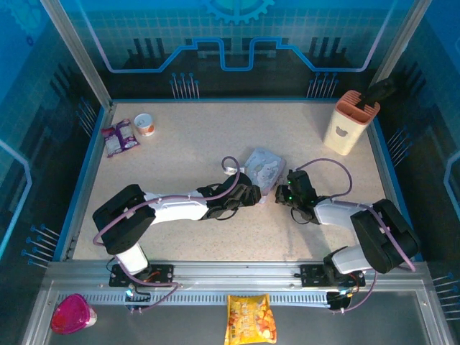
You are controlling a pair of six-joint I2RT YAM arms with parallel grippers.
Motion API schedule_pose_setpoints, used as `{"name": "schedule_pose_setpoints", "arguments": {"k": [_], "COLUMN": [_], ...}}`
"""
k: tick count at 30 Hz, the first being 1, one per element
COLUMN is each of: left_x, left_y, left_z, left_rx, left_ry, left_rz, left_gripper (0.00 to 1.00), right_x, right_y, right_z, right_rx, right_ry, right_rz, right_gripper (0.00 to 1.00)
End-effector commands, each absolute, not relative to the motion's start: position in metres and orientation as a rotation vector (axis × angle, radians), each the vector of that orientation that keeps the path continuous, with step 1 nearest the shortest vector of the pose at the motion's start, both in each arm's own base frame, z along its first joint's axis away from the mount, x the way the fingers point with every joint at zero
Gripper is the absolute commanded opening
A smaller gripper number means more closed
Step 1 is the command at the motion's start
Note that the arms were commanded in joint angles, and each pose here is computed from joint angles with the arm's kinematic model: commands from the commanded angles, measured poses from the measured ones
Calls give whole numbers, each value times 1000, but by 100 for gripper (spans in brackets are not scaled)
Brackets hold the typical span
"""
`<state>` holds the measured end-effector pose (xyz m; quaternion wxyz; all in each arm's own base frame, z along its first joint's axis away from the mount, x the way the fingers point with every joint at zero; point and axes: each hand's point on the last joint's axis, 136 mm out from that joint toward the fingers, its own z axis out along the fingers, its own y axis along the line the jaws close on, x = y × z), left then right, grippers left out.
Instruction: Unlock the padlock with the key
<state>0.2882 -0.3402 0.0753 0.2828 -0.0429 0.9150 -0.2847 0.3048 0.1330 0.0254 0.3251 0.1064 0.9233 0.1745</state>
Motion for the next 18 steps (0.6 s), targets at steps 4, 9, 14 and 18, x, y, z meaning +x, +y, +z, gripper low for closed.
{"name": "schedule_pose_setpoints", "arguments": {"k": [4,9,14,18], "left_x": [237,236,236,236], "left_y": [-291,-292,-292,-293], "left_z": [-2,-3,-3,-3], "left_rx": [-33,-34,-35,-36], "left_ry": [2751,2755,2753,2754], "left_rz": [-470,-482,-484,-487], "left_gripper": [43,43,43,43], "right_x": [324,325,325,324], "right_y": [123,123,123,134], "right_z": [46,44,43,46], "right_rx": [313,420,494,549], "right_ry": [2306,2273,2262,2242], "right_rz": [461,560,603,714], "right_gripper": [0,0,0,0]}}
